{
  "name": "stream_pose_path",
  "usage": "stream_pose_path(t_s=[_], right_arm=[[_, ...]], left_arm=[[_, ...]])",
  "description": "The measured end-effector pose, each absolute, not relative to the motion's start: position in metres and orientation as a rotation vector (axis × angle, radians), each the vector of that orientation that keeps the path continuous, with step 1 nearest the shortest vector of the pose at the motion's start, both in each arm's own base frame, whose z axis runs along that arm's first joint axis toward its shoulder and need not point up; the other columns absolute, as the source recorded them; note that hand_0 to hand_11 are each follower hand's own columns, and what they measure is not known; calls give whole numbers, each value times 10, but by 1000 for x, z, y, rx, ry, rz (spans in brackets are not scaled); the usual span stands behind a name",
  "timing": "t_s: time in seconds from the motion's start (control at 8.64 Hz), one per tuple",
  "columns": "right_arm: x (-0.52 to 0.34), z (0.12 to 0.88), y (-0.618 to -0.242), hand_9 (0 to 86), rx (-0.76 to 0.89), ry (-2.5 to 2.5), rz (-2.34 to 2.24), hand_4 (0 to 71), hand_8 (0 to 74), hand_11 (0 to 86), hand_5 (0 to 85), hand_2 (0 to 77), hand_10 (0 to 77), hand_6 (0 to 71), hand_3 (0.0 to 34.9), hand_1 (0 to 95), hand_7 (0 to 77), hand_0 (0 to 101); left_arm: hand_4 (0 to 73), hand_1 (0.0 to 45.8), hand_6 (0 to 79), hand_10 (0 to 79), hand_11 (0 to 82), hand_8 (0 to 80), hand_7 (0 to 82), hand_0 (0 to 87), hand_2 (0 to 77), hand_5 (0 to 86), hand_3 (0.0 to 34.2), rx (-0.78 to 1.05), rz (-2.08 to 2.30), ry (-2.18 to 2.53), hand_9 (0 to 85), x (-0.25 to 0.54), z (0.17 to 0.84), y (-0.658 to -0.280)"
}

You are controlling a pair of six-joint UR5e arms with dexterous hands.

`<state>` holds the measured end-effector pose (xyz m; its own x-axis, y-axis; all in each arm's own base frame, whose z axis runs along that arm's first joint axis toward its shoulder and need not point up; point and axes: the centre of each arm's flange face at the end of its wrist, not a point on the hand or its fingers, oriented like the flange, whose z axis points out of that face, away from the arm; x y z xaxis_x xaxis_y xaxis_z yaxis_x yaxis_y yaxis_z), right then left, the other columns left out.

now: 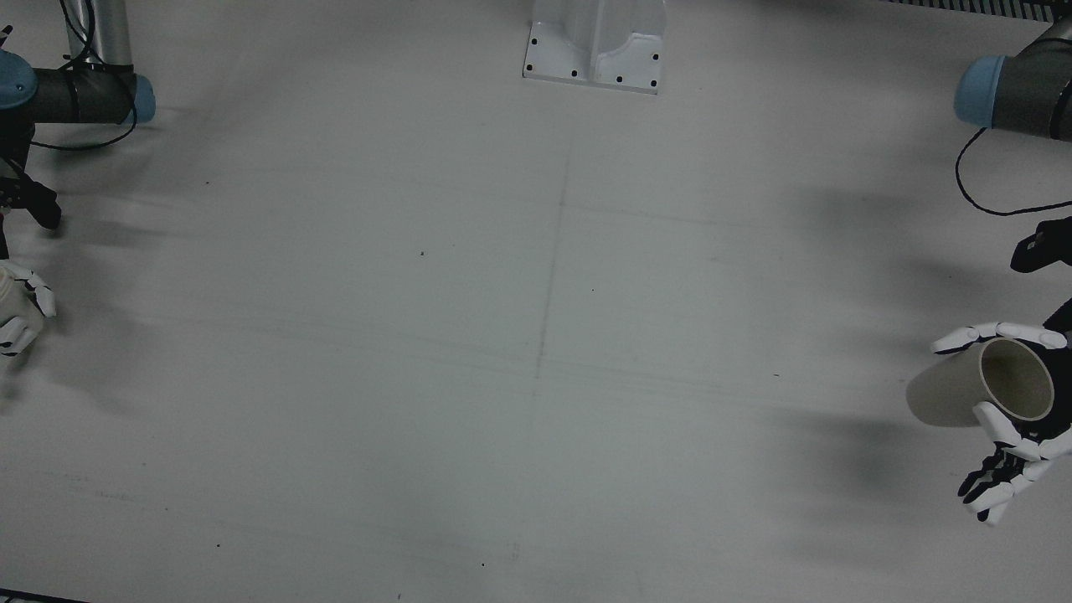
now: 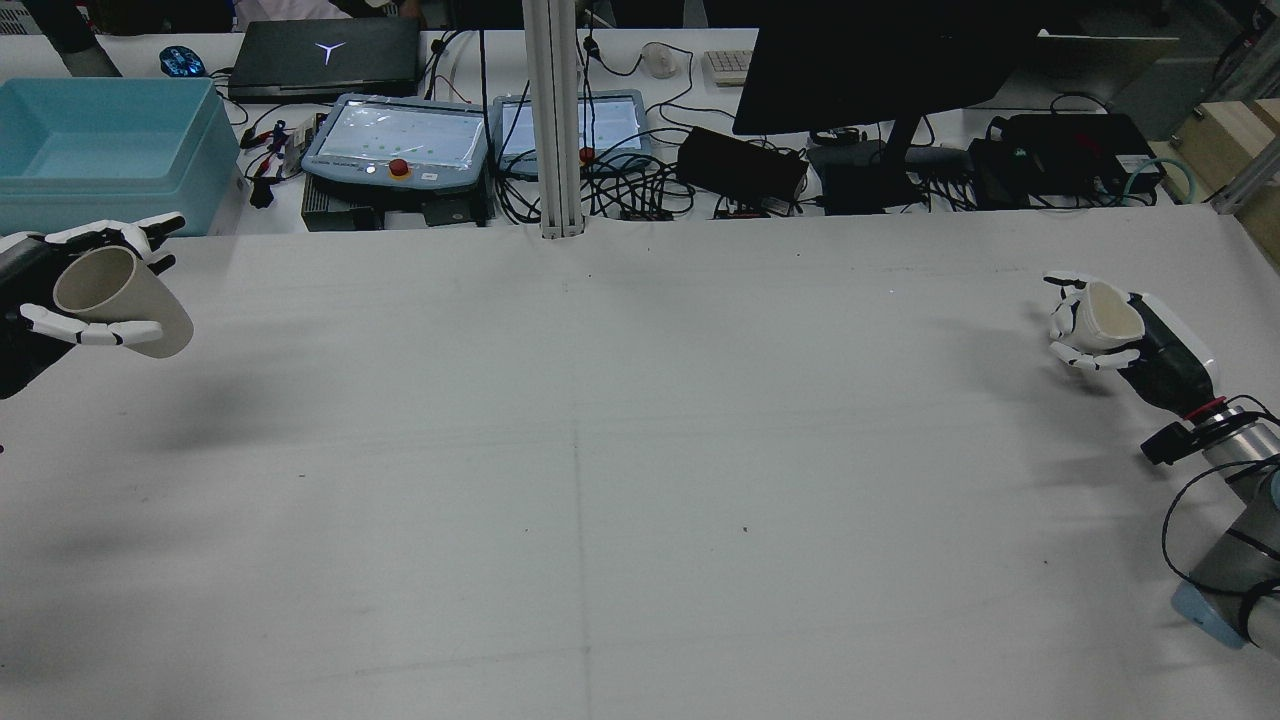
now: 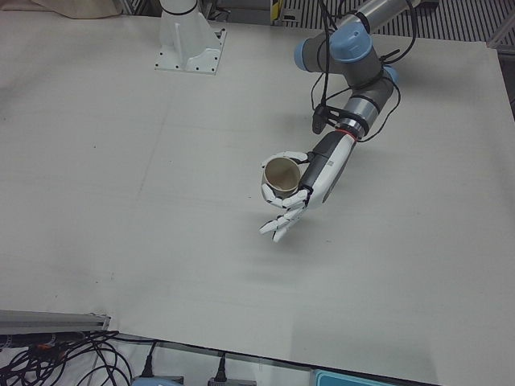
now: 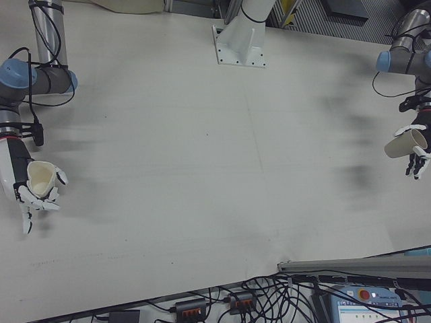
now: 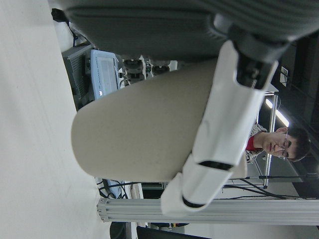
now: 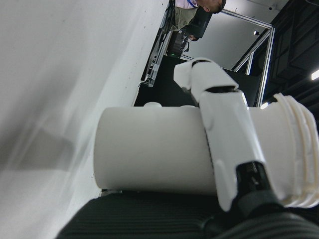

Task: Pour water
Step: 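Lift the white cup with the right hand, raise beige cup with left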

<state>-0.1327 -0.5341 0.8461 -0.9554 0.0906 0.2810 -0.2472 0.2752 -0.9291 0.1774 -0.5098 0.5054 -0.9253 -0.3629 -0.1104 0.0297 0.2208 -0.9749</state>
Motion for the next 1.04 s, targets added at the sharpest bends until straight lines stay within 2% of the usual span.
stream_pose_path(t_s=[0.23, 0.35, 0.46, 0.69, 0.81, 1.04], right_arm=[[-125, 832, -537, 535, 158, -2276, 1740, 202, 404, 5, 185, 289, 0, 513, 121, 349, 595, 797], [-123, 818, -542, 540, 166, -2272, 1746, 202, 409, 5, 185, 289, 0, 513, 121, 355, 595, 796], [-122, 799, -547, 567, 174, -2269, 1752, 224, 442, 5, 202, 289, 0, 545, 121, 355, 589, 798], [-122, 759, -557, 567, 185, -2262, 1762, 224, 442, 5, 202, 289, 0, 545, 121, 355, 589, 798], [-123, 741, -561, 589, 189, -2260, 1763, 229, 464, 5, 207, 289, 0, 584, 122, 349, 584, 799], [-124, 711, -566, 589, 194, -2266, 1763, 229, 469, 5, 213, 284, 0, 584, 122, 355, 584, 798]], left_arm=[[376, 300, 169, 60, 131, 104, 131, 804, 245, 491, 0, -313, -1746, 2193, 38, 185, 490, -518], [376, 300, 169, 60, 131, 104, 131, 806, 245, 491, 0, -321, -1737, 2196, 38, 193, 479, -523], [376, 300, 169, 60, 131, 104, 131, 806, 245, 491, 0, -340, -1725, 2194, 38, 206, 466, -526], [376, 300, 164, 60, 131, 104, 131, 804, 245, 491, 1, -385, -1691, 2190, 38, 240, 433, -530], [376, 300, 164, 60, 131, 104, 131, 804, 245, 491, 0, -408, -1673, 2190, 38, 258, 416, -531], [376, 300, 164, 60, 131, 104, 131, 802, 245, 491, 0, -459, -1638, 2182, 55, 296, 384, -529]])
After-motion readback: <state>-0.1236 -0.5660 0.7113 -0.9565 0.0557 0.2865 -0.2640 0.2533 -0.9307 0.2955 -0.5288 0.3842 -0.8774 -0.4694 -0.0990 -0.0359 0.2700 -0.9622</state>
